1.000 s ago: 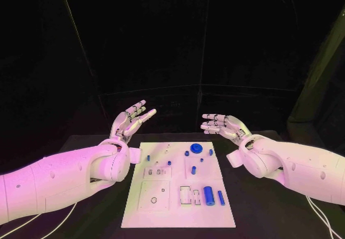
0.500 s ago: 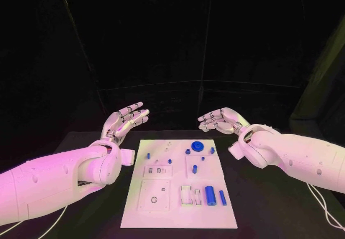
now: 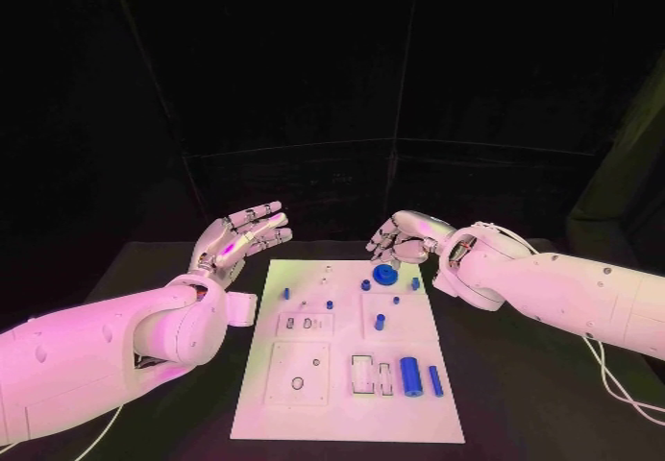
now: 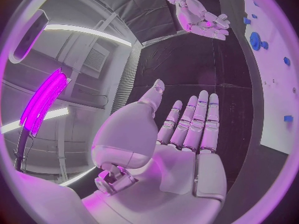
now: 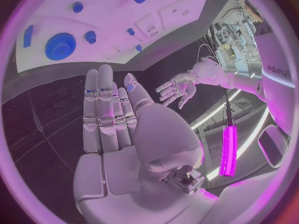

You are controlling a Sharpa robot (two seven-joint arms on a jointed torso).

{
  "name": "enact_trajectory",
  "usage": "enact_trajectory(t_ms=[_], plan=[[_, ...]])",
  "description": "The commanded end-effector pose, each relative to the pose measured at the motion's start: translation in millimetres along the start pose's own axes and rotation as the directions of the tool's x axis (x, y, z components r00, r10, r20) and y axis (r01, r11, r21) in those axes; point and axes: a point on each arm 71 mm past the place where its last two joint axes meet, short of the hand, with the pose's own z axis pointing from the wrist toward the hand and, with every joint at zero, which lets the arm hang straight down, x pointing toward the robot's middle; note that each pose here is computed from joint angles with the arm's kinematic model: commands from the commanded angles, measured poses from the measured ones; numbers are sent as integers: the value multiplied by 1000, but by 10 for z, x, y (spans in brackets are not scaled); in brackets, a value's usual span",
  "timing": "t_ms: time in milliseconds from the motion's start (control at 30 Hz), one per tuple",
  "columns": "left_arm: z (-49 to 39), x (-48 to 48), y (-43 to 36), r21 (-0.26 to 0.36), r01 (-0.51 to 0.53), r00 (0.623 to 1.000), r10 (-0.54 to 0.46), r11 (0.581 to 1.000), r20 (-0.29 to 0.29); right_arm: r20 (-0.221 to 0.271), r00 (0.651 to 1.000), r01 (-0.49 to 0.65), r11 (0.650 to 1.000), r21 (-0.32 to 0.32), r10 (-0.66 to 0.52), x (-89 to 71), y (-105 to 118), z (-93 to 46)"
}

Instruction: Assemble the parts on the task board

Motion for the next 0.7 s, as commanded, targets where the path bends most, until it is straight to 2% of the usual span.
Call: enact_trajectory(t_ms=[33,267,700], plan=[[6,20,-70,55,50,998,-49,997,-27,-69,976,210,977,28,-208,39,9,39],[20,56,-84,64,63,997,-60,996,-42,-110,947,308,950,47,-301,83,35,108],[26,128,-82,58,106,990,-100,993,-95,-149,927,353,935,37,-344,133,68,174]])
